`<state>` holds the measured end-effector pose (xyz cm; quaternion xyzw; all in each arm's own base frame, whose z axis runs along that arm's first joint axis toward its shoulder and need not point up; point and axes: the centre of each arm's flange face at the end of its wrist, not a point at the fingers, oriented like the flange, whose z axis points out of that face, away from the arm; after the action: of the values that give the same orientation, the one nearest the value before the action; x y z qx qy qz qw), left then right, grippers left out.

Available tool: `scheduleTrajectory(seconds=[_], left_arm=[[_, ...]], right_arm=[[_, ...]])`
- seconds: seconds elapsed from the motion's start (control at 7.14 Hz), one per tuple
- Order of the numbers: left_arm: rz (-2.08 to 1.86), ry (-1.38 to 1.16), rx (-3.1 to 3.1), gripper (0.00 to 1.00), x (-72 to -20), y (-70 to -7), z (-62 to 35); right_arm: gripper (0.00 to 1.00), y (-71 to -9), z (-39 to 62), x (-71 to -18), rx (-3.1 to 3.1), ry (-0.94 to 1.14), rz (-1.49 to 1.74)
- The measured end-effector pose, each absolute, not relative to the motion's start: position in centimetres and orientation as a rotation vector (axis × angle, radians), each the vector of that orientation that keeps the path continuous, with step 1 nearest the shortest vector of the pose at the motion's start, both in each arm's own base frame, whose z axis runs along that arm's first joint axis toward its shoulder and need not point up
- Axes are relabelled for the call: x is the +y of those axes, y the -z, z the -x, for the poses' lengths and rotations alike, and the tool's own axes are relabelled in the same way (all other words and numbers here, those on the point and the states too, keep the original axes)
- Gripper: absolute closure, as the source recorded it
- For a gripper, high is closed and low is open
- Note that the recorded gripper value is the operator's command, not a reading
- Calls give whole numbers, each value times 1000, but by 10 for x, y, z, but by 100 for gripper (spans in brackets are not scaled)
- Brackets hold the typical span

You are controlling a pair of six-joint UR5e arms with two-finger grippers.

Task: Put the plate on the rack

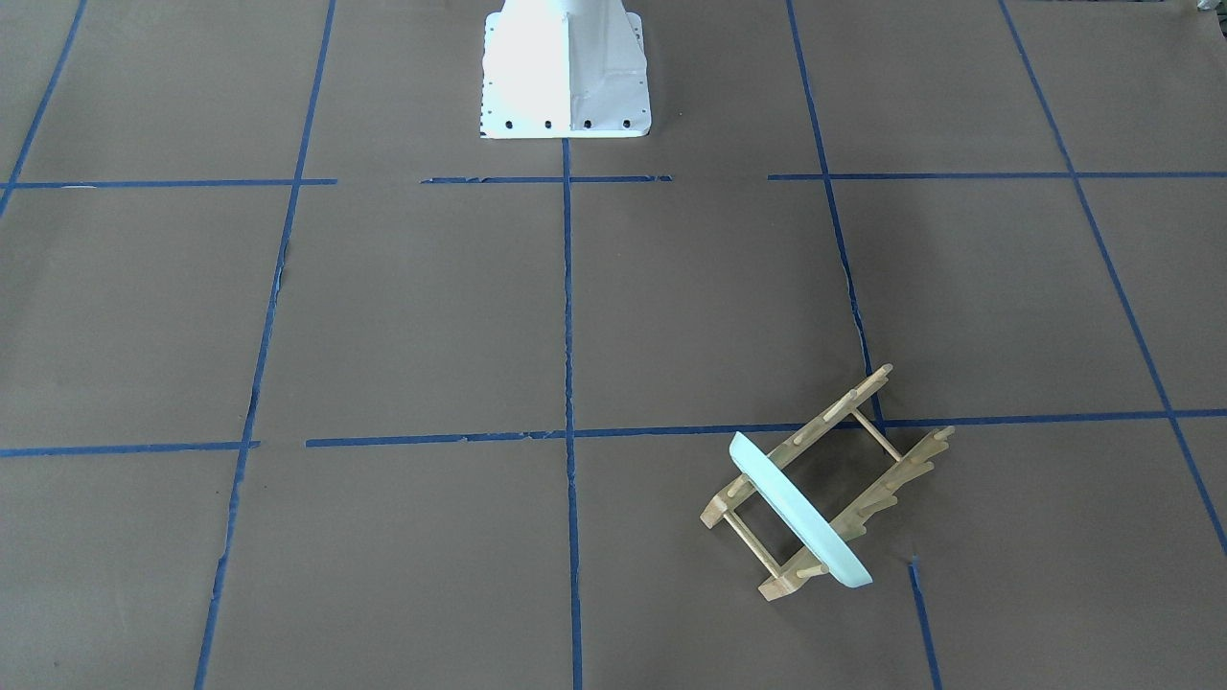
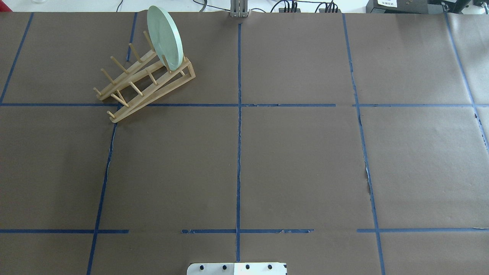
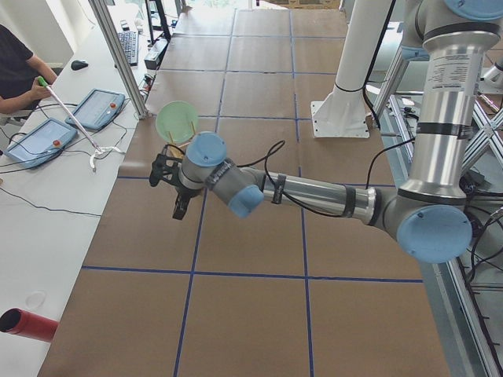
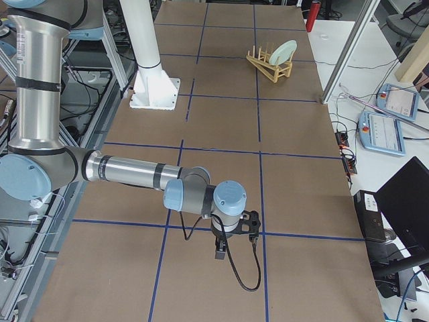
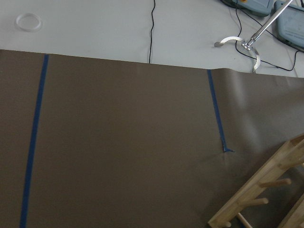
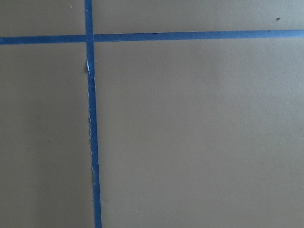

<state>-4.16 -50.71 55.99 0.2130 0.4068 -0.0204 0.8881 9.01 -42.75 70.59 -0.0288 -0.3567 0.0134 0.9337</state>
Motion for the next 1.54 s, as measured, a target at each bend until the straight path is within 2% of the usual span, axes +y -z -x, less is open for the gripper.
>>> scheduleTrajectory(seconds=[0.28,0.42,0.98,1.54], left_arm=[[-310,-72,747,0,-448,-638,91],[-230,-55,738,0,-439,-647,116],[-110,32,760,0,-480,-596,136],[-51,-9,770,0,-491,-578,65]], right_arm=[[0,-706,-90,-428,-729,-27,59],[0,-706,-90,-428,-730,-27,59],[0,-706,-90,-427,-730,-28,59],[0,-706,-90,-427,-730,-28,60]])
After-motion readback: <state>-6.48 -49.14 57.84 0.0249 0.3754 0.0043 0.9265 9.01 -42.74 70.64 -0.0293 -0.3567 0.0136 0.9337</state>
